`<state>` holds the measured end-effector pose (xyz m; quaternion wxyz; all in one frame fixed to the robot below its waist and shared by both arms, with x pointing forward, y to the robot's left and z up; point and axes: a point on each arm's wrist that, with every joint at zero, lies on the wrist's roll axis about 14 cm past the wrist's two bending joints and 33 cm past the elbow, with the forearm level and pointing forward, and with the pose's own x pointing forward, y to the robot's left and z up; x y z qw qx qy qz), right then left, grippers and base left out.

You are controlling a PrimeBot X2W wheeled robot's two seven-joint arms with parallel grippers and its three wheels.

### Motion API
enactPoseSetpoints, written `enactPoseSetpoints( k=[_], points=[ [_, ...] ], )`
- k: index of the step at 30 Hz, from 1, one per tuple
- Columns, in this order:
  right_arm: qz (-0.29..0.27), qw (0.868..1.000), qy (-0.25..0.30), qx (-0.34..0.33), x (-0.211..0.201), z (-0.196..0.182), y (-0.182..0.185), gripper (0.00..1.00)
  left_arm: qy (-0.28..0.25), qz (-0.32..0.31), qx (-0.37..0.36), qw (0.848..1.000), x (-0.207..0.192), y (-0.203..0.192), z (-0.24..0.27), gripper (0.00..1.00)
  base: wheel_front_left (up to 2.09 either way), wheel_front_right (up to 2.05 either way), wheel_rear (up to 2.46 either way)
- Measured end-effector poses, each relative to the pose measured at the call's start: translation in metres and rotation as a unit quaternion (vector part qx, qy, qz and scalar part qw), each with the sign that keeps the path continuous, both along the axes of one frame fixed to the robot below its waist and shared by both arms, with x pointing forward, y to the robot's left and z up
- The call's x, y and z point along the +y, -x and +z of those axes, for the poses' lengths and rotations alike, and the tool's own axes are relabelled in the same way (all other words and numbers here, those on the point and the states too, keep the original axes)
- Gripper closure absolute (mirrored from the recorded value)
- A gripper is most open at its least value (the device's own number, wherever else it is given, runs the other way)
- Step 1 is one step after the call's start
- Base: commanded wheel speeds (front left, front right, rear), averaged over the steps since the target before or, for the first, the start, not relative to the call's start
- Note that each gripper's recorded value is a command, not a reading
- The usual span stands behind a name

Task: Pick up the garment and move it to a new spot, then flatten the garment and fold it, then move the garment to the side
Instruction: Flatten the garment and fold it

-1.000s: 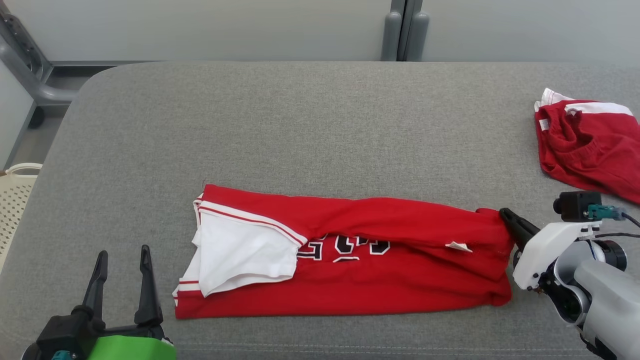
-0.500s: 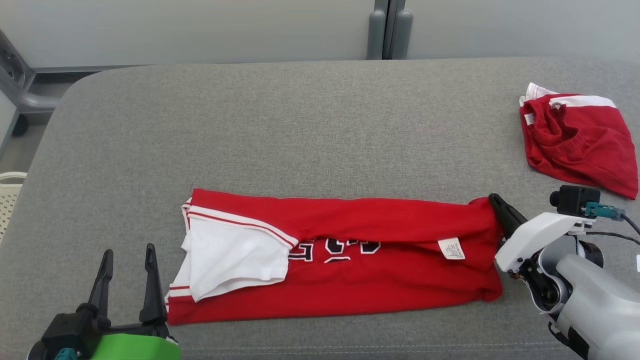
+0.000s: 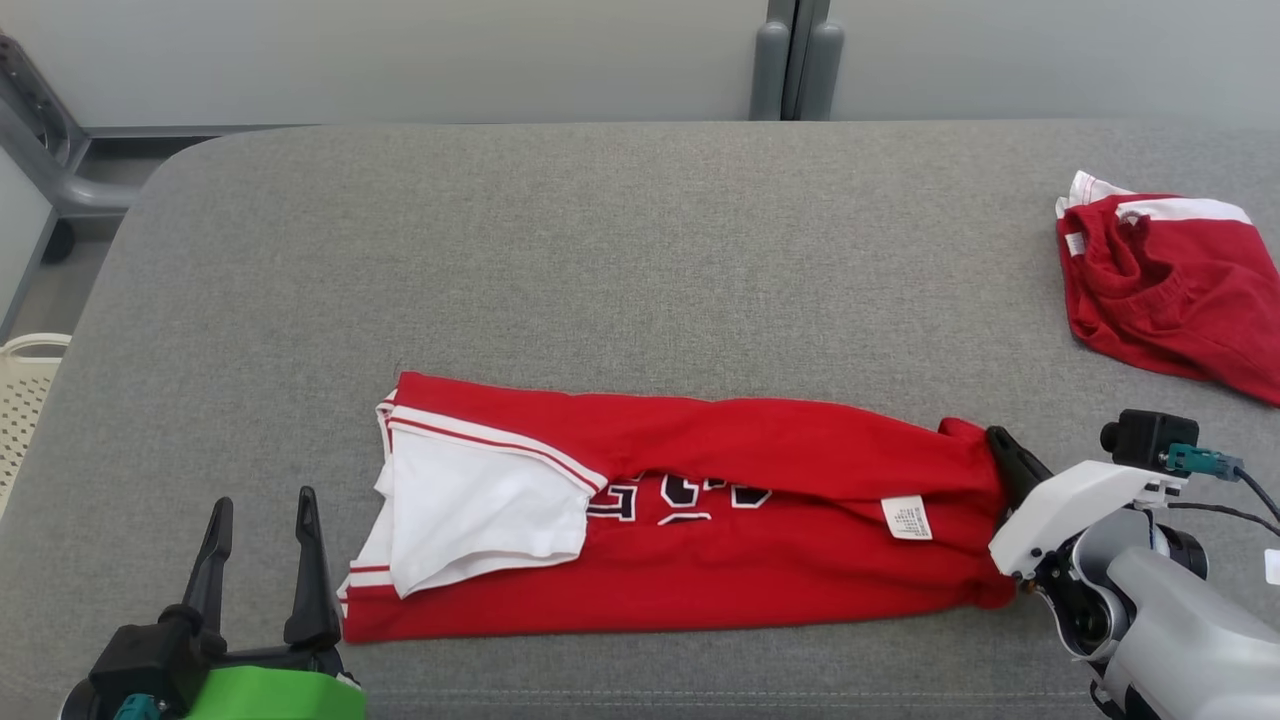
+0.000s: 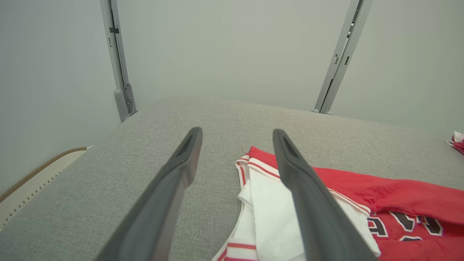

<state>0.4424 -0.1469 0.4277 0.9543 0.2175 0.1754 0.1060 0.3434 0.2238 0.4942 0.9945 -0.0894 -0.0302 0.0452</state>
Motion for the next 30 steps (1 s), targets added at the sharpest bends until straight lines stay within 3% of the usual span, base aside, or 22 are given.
enactPoseSetpoints(
  k=[5, 6, 7, 8, 18, 30],
  points=[
    [0.0, 1.0, 0.009, 0.012, -0.003, -0.007, 0.002, 1.0, 0.001, -0.003, 0.003, 1.0, -0.002, -0.001, -0.002, 0.0, 0.0, 0.0, 0.0],
    [0.0, 1.0, 0.012, 0.012, -0.004, -0.007, 0.002, 0.85, 0.001, -0.003, 0.004, 1.0, -0.002, -0.001, -0.003, 0.0, 0.0, 0.0, 0.0],
    [0.0, 1.0, 0.016, 0.011, -0.006, -0.007, 0.001, 0.31, 0.001, -0.004, 0.005, 1.0, -0.003, -0.002, -0.003, 0.0, 0.0, 0.0, 0.0],
    [0.002, 1.0, 0.023, 0.01, -0.009, -0.007, 0.002, 0.01, 0.001, -0.005, 0.006, 1.0, -0.003, -0.002, -0.004, 0.0, 0.0, 0.0, 0.0],
    [-0.011, 0.998, 0.056, 0.002, -0.04, -0.005, 0.013, 0.0, 0.001, -0.006, -0.002, 1.0, -0.003, -0.003, 0.001, 0.0, 0.0, 0.0, 0.0],
    [0.012, 0.998, 0.058, -0.016, -0.033, -0.004, 0.036, 0.0, -0.01, -0.008, -0.014, 1.0, -0.004, -0.002, 0.009, 0.0, 0.0, 0.0, 0.0]
  ],
)
